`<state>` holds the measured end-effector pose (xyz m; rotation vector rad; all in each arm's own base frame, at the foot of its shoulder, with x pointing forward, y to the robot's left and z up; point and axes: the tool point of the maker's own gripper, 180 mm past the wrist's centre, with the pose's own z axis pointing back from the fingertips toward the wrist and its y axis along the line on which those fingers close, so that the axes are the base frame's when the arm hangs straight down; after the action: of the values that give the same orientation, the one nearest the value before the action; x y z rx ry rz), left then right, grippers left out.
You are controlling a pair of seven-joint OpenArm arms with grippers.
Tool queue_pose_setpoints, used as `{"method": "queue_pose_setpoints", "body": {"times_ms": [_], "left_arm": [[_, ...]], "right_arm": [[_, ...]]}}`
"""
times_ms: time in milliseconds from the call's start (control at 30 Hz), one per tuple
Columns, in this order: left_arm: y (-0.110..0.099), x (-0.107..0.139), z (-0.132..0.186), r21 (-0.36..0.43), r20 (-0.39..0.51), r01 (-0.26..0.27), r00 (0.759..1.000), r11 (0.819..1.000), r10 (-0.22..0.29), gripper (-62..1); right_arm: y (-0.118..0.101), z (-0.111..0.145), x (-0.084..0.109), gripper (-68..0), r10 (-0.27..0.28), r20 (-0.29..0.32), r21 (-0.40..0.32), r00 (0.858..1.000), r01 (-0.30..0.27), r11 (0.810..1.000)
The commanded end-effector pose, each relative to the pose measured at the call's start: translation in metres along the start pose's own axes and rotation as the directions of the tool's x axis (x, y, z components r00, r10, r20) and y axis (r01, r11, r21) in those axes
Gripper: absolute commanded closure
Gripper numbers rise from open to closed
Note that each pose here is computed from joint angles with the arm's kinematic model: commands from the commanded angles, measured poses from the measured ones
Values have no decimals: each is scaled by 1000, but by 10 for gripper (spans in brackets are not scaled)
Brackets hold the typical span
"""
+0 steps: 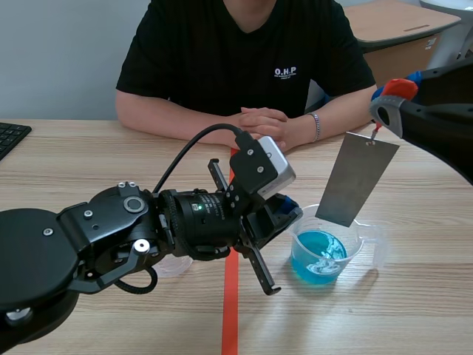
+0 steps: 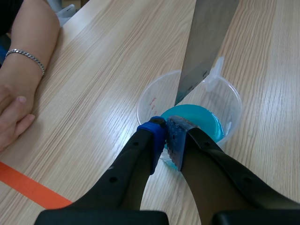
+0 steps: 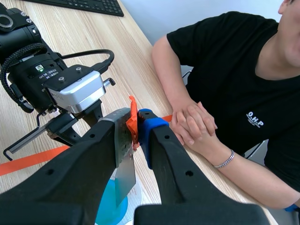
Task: Do the redox reaction experiment.
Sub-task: 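Point at the plate with the left hand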
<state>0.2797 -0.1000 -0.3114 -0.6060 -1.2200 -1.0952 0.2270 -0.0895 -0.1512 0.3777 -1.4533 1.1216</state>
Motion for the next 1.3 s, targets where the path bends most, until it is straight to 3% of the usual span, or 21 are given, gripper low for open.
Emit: {"method": "queue_pose_setpoints", "body": {"times_ms": [0, 1267], "left_arm": [[6, 16, -2, 10, 46, 11, 999, 1000, -12, -49], [3, 16, -2, -2, 46, 10, 999, 1000, -10, -49]], "right_arm": [[-2, -2, 15, -15, 21, 48, -2, 999, -21, 1000], [-2, -2, 15, -15, 22, 48, -2, 999, -22, 1000]]}}
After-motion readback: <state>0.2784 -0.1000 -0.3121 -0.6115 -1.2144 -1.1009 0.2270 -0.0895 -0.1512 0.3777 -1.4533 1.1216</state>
